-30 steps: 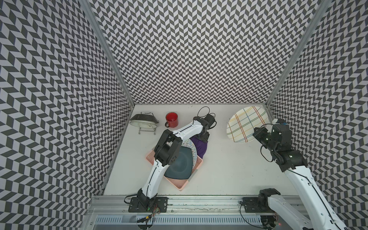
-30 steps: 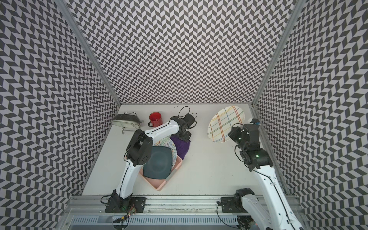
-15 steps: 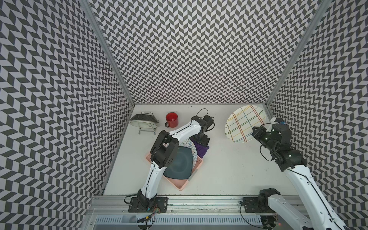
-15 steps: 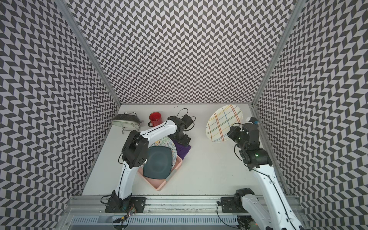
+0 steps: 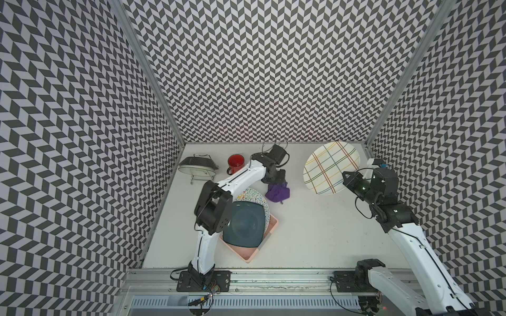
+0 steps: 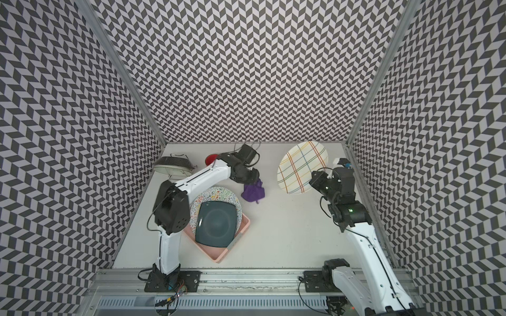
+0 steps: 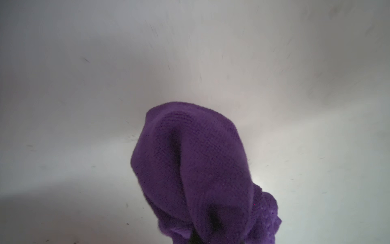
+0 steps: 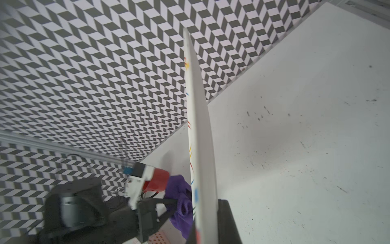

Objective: Wipe the wet plate dry
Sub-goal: Pick up the towel at the center of the board, then wipe the plate with towel.

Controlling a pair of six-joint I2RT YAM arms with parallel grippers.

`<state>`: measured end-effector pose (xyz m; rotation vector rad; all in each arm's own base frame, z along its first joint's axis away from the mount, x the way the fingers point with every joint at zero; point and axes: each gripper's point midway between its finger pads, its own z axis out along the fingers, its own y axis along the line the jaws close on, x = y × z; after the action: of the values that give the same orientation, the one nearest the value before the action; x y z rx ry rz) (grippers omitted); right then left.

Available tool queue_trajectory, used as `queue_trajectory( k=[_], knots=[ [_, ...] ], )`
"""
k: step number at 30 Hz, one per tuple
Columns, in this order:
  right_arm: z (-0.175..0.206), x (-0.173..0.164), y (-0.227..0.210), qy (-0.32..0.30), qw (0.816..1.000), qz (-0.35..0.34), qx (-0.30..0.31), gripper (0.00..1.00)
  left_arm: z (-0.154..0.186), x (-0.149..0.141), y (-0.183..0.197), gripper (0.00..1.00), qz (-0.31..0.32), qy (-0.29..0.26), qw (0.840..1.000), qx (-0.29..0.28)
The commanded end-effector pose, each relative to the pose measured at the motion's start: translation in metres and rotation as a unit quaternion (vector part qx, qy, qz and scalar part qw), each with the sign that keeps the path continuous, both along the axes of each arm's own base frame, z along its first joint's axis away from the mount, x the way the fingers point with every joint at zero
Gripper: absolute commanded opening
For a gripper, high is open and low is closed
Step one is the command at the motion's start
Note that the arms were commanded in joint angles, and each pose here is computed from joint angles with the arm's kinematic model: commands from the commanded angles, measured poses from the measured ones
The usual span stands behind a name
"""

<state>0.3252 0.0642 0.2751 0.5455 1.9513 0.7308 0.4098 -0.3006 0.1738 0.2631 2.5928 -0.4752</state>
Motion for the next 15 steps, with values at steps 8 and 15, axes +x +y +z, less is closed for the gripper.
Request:
queue_trajectory(
  k=[8,15],
  knots=[
    [0.092,-0.003,0.088,-0.167,0.945,0.225,0.167,0.0,0.106,-0.018,-0.018,0.0,-0.043,-0.096,0.985,-0.137],
    [0.128,0.006,0.094,-0.204,0.927,0.227,0.22,0.0,0.099,-0.076,-0.086,0.0,-0.147,-0.083,0.971,-0.169]
  ],
)
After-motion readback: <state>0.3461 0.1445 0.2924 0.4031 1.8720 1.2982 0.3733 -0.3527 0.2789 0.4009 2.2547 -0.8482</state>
